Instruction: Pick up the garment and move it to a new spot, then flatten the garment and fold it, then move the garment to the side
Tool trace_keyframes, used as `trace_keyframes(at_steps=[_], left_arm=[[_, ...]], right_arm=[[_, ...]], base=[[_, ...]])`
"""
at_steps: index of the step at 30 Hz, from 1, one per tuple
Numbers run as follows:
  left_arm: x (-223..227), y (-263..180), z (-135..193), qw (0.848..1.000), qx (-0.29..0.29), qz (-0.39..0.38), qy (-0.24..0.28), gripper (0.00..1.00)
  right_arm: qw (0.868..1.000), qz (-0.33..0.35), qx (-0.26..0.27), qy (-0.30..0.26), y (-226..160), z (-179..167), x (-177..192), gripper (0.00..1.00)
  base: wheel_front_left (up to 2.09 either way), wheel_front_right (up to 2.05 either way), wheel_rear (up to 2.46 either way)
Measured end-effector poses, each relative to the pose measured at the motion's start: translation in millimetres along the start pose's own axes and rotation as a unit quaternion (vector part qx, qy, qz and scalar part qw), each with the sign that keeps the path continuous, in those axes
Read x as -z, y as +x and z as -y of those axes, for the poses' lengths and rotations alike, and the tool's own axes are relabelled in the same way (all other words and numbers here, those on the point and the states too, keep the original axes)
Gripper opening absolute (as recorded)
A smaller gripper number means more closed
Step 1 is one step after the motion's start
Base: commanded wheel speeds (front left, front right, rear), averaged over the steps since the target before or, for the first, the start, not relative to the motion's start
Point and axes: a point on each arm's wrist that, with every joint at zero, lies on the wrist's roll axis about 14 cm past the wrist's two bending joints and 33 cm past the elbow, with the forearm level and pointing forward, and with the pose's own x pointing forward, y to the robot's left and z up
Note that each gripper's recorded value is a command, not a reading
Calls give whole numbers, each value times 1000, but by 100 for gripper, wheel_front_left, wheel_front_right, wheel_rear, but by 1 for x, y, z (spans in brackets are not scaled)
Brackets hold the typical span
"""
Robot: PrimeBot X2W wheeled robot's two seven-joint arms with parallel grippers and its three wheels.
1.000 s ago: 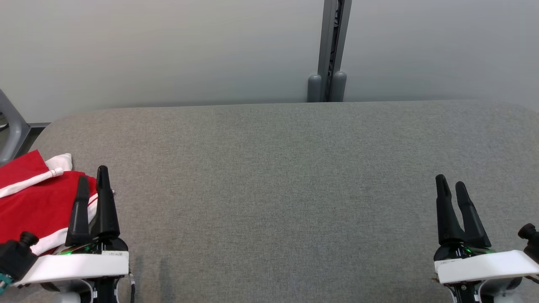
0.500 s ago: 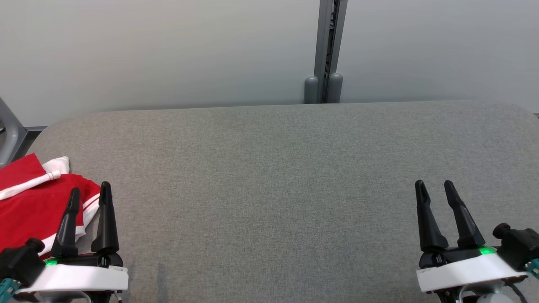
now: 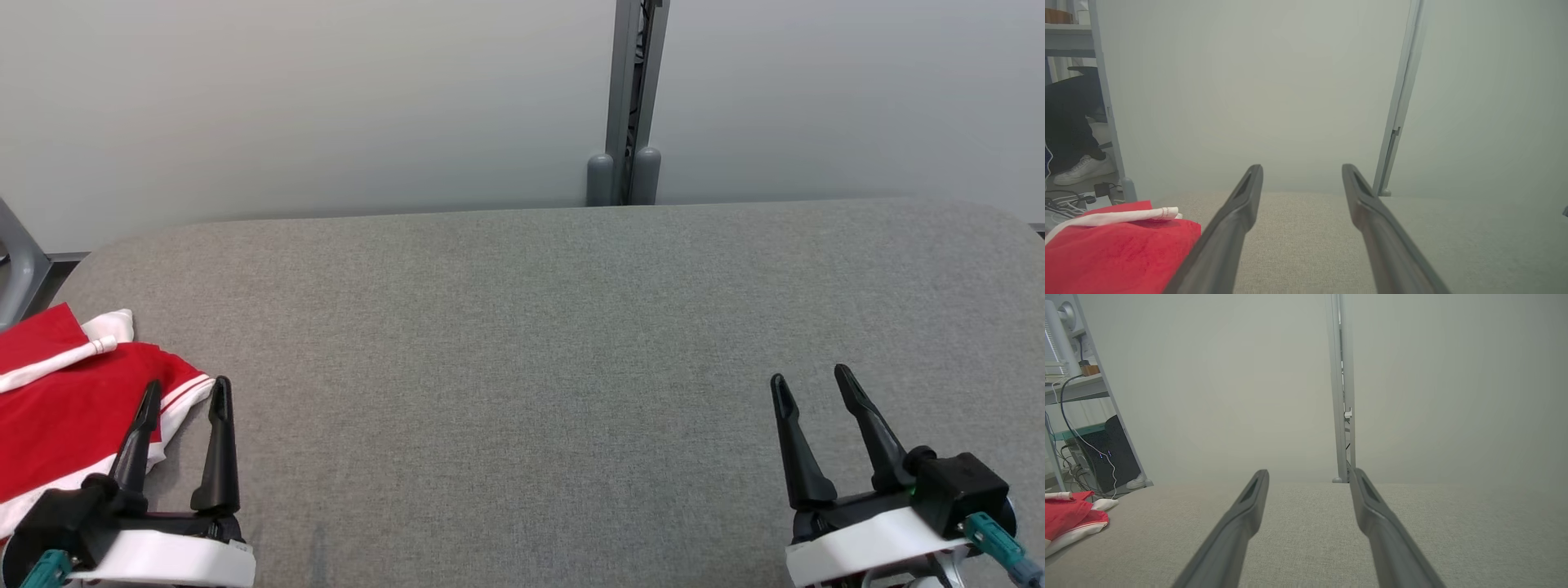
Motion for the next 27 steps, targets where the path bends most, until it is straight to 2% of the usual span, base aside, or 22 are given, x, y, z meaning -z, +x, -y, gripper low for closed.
trace_keyframes(at_steps=[9,27], left_arm=[[9,-4,7,999,15,-17,30,100],[35,-12,9,997,22,-59,36,100]], right_arm=[[1000,-12,11,-21,-3,10,6,100],[997,-35,16,-59,-3,18,18,100]], base=[[0,0,0],[0,0,0]])
